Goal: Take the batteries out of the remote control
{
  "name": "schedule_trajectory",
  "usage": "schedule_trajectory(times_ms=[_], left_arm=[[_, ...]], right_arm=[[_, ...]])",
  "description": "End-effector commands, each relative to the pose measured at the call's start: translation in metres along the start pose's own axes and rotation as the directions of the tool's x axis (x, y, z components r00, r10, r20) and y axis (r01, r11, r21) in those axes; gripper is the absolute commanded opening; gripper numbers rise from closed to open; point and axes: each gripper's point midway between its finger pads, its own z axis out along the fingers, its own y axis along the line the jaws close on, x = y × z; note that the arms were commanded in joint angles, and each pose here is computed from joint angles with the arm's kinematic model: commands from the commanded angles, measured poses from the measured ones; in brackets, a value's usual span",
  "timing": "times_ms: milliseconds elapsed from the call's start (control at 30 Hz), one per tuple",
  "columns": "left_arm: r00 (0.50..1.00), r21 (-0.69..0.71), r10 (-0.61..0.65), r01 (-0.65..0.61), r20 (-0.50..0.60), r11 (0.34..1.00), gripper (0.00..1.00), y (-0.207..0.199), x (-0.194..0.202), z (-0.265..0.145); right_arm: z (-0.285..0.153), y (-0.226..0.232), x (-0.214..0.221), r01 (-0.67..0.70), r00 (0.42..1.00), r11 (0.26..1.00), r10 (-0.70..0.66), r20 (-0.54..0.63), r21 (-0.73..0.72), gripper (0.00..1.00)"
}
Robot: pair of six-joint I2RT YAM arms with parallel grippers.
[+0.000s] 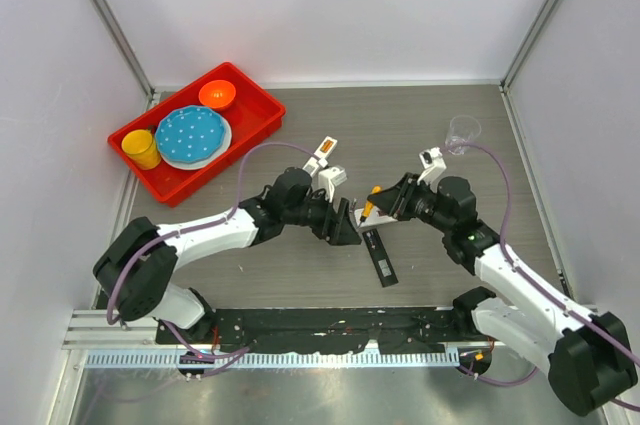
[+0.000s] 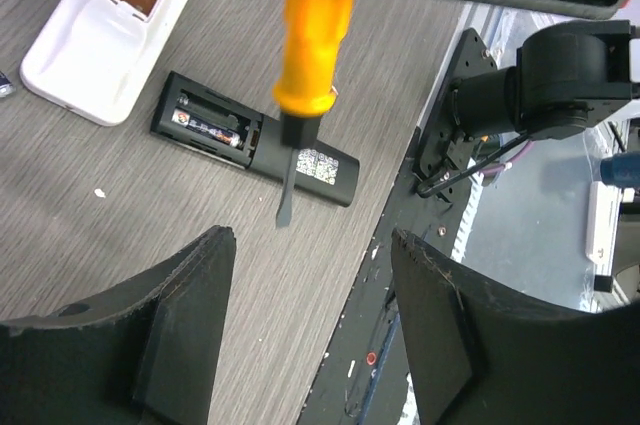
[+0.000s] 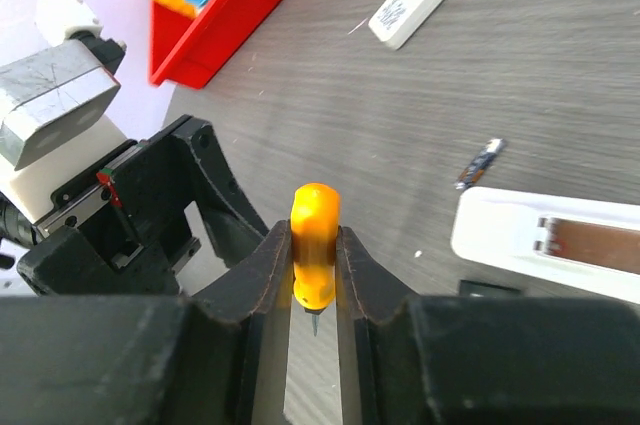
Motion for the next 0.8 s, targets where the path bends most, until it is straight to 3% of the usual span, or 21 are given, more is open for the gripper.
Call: schedule_trajectory(times_ms=[0, 133, 300, 533, 633, 767], left_arm=[[0.997, 0.018, -0.029, 0.028, 0.076, 0.999, 0.66, 0.003, -0.015, 0.004], [0.996, -0.013, -0.077, 0.078, 0.038, 0.997, 0.63, 0.017, -0.005, 0.015], [0.991, -0.075, -0.134, 0.131, -0.026, 0.989, 0.53, 0.039, 0.013, 0.031], [0.979, -0.130, -0.189, 0.178, -0.082, 0.975, 0.10, 0.058, 0.028, 0.052], [0.974, -0.142, -0.202, 0.186, -0.104, 0.972, 0.03, 0.061, 0.034, 0.060], [0.969, -0.166, -0.213, 0.192, -0.122, 0.967, 0.00, 0.065, 0.039, 0.067]], right_arm=[[-0.017, -0.020, -0.022, 0.064, 0.987, 0.987, -0.084, 0.138, 0.144, 0.01], [-0.033, -0.043, -0.036, 0.047, 0.963, 0.962, -0.115, 0.244, 0.269, 0.01], [-0.037, -0.067, -0.033, 0.021, 0.955, 0.932, -0.127, 0.269, 0.362, 0.01], [-0.027, -0.090, -0.019, 0.016, 0.967, 0.911, -0.120, 0.227, 0.413, 0.01], [-0.022, -0.095, -0.012, 0.014, 0.973, 0.908, -0.109, 0.204, 0.418, 0.01], [-0.019, -0.098, -0.007, 0.011, 0.975, 0.912, -0.102, 0.199, 0.410, 0.01]])
